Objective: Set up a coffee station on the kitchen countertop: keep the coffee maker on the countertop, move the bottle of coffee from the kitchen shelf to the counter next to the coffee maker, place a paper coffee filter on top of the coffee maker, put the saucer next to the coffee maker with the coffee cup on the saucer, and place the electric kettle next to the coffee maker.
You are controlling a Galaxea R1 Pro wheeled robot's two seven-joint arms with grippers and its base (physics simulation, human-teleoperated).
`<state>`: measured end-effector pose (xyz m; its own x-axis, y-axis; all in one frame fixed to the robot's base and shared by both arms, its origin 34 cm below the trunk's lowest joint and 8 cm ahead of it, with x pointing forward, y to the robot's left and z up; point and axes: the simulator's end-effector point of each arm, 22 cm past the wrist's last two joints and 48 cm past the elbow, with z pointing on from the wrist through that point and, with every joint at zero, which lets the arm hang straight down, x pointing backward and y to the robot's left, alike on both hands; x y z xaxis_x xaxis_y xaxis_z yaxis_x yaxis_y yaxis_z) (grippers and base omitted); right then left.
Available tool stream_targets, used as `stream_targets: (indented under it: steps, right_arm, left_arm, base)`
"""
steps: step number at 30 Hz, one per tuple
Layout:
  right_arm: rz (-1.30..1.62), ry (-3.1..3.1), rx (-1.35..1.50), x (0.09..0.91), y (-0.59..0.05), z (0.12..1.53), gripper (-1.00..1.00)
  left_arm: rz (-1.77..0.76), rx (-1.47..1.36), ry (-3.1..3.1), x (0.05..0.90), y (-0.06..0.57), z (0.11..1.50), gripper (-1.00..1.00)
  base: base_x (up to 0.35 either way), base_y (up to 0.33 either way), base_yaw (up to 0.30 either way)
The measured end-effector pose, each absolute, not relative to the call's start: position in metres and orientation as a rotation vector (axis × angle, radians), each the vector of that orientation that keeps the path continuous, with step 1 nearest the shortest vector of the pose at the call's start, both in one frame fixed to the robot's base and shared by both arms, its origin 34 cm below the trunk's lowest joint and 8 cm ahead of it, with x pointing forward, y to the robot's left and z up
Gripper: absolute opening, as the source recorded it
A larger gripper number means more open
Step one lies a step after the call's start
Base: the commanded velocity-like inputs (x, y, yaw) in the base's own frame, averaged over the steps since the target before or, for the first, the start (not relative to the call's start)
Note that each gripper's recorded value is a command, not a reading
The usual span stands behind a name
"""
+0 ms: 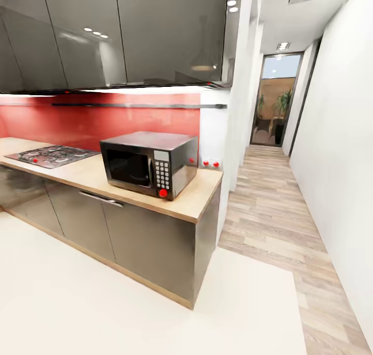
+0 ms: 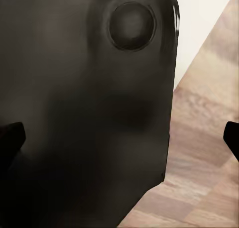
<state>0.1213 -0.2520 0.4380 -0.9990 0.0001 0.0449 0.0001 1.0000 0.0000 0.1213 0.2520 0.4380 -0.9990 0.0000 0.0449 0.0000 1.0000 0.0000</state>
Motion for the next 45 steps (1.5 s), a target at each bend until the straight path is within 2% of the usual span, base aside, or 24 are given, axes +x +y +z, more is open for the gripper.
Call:
stream_targets:
  steps: [5, 14, 45]
  right_arm:
    - [-0.039, -3.123, 0.001, 0.134, -0.231, 0.438, 1.0]
    - [-0.023, -3.155, 0.0, 0.149, -0.239, 0.438, 1.0]
    - [-0.02, -3.19, 0.001, 0.168, -0.24, 0.453, 1.0]
  left_arm:
    - [0.0, -0.001, -3.098, 0.122, 0.252, 0.438, 1.0]
    - [0.004, -0.004, -3.101, 0.122, 0.251, 0.438, 1.0]
    - [-0.003, 0.006, -3.083, 0.118, 0.252, 0.453, 1.0]
  base:
    - [0.0, 0.0, 0.0]
    - [0.0, 0.0, 0.031]
    - [0.0, 0.0, 0.208]
